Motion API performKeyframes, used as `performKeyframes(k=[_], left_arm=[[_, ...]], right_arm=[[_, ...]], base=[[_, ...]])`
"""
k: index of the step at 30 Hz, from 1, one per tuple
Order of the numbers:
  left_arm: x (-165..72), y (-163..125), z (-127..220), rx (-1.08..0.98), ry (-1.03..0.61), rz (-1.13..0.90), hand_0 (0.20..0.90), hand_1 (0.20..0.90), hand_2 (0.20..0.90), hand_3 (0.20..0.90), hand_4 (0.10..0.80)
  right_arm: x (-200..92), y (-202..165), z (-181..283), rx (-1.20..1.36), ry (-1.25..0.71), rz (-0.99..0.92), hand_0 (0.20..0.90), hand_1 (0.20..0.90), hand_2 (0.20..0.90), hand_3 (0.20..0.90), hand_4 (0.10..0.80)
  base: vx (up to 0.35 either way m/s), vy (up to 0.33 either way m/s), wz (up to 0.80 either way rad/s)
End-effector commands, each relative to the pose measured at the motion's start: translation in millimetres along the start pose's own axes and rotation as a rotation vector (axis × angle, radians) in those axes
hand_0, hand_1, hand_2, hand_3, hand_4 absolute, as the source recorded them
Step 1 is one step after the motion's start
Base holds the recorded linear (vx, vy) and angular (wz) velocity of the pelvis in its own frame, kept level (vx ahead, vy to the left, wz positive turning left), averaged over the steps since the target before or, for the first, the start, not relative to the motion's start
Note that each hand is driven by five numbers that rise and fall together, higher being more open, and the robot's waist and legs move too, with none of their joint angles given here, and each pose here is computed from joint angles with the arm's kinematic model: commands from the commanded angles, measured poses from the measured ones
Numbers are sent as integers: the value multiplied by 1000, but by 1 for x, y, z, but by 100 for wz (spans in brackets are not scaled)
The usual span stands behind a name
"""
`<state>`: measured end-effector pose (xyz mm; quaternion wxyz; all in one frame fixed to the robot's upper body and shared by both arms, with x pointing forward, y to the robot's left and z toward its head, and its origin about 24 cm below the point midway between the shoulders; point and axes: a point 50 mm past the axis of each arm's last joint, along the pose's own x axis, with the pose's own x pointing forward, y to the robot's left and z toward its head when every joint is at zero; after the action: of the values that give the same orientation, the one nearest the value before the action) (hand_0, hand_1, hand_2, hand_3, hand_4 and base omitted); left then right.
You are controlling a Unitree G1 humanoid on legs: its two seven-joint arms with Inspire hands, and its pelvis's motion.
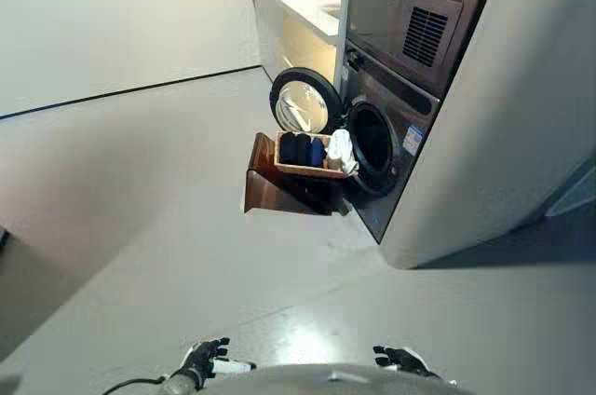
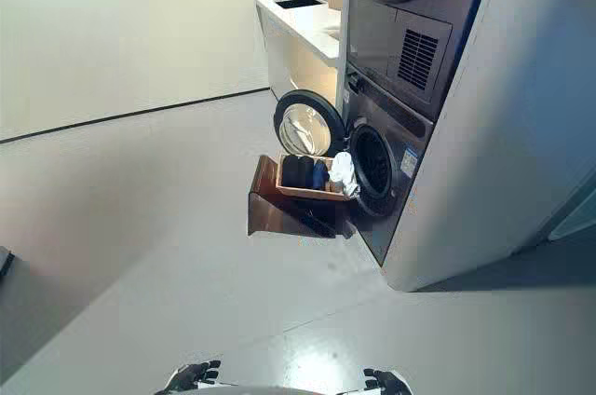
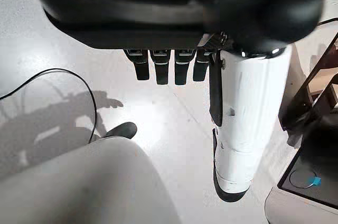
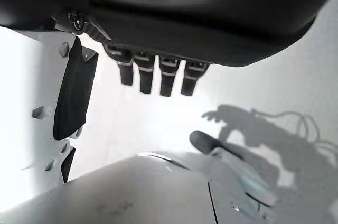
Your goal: Pick up the clothes and place them into the washing machine
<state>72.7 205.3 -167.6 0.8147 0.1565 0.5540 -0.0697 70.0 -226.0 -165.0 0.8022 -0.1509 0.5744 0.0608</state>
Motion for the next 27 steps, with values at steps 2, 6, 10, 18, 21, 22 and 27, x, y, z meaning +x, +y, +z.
performKeyframes(k=[2,6,10,18,21,22,27], left_arm=[[7,21,37,20,-95,54,900,900,900,900,800],[7,22,37,9,-92,64,900,900,900,900,800],[7,19,40,-19,-109,43,900,900,900,900,800],[7,19,38,-10,-97,40,900,900,900,900,800],[7,19,36,-8,-91,41,900,900,900,900,800],[7,19,36,-8,-91,41,900,900,900,900,800],[7,20,37,-13,-94,44,900,900,900,900,800]], right_arm=[[6,-3,39,-23,-110,6,900,900,900,900,800],[6,-3,38,-20,-110,4,900,900,900,900,800],[6,-4,40,-22,-114,3,900,900,900,900,800],[6,-3,40,-36,-115,15,900,900,900,900,800],[6,-2,39,-35,-113,16,900,900,900,900,800],[6,-2,39,-35,-113,16,900,900,900,900,800],[6,-2,39,-35,-112,19,900,900,900,900,800]], base=[[0,0,0],[0,0,0],[0,0,0],[0,0,0],[0,0,0],[0,0,0],[0,0,0]])
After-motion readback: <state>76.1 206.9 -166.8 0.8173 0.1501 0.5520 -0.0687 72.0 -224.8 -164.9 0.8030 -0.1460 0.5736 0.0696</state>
